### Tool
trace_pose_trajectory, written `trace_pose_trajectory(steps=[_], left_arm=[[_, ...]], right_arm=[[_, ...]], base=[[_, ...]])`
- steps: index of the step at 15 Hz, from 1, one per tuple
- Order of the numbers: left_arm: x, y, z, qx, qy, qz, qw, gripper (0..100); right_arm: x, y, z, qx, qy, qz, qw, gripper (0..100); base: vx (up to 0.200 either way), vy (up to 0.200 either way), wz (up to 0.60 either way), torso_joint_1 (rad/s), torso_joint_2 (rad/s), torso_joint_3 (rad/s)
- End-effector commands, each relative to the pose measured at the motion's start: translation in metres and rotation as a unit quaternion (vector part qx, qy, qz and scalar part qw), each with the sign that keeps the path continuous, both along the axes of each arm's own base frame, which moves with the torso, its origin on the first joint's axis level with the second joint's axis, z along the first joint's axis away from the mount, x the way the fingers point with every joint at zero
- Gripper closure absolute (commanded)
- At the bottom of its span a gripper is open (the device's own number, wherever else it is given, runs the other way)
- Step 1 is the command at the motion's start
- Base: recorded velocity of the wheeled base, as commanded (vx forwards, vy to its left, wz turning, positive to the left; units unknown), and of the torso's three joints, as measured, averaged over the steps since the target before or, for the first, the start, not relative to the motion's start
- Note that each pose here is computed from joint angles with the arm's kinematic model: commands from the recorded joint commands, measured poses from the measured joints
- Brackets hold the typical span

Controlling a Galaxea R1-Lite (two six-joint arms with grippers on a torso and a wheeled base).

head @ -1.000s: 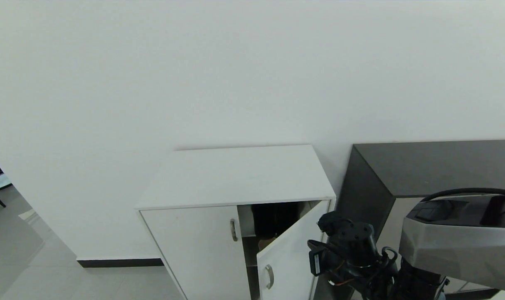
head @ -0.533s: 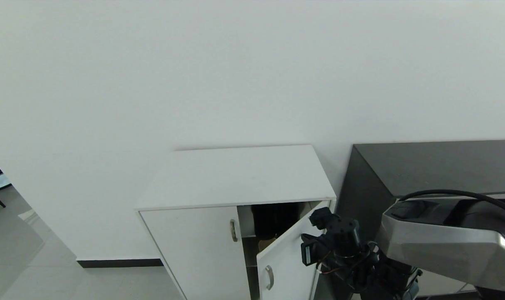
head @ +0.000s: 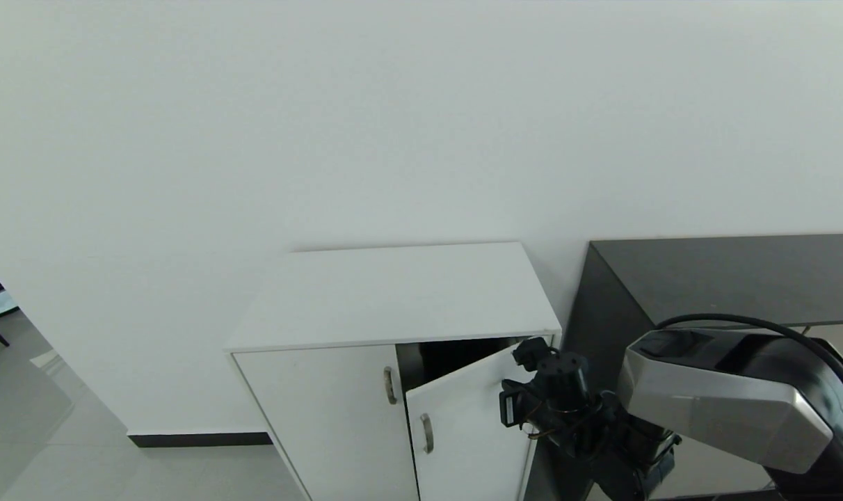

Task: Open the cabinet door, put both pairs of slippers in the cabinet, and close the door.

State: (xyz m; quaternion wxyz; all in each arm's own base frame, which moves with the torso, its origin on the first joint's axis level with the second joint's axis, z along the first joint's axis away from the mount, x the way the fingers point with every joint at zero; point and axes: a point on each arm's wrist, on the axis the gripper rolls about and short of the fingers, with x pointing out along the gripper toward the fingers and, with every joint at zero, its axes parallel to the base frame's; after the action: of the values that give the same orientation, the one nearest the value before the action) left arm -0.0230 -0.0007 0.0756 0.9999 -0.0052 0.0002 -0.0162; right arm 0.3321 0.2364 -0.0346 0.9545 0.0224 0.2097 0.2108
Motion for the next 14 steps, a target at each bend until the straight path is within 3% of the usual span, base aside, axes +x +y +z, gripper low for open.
trace_pose_trajectory(steps=[1,14], left_arm=[[0.000,0.000,0.000,0.000,0.001,0.000,1.0000,100],[0.000,0.000,0.000,0.000,0.001,0.000,1.0000,100]], right_arm=[[0.009,0.002,-0.002,0.001,0.000,-0.004,1.000,100],[0.021,-0.004,-0.001,0.003,-0.003,-0.018,1.000,100]], base=[[0.000,0.000,0.00,0.000,0.00,0.000],[0.000,0.000,0.00,0.000,0.00,0.000]])
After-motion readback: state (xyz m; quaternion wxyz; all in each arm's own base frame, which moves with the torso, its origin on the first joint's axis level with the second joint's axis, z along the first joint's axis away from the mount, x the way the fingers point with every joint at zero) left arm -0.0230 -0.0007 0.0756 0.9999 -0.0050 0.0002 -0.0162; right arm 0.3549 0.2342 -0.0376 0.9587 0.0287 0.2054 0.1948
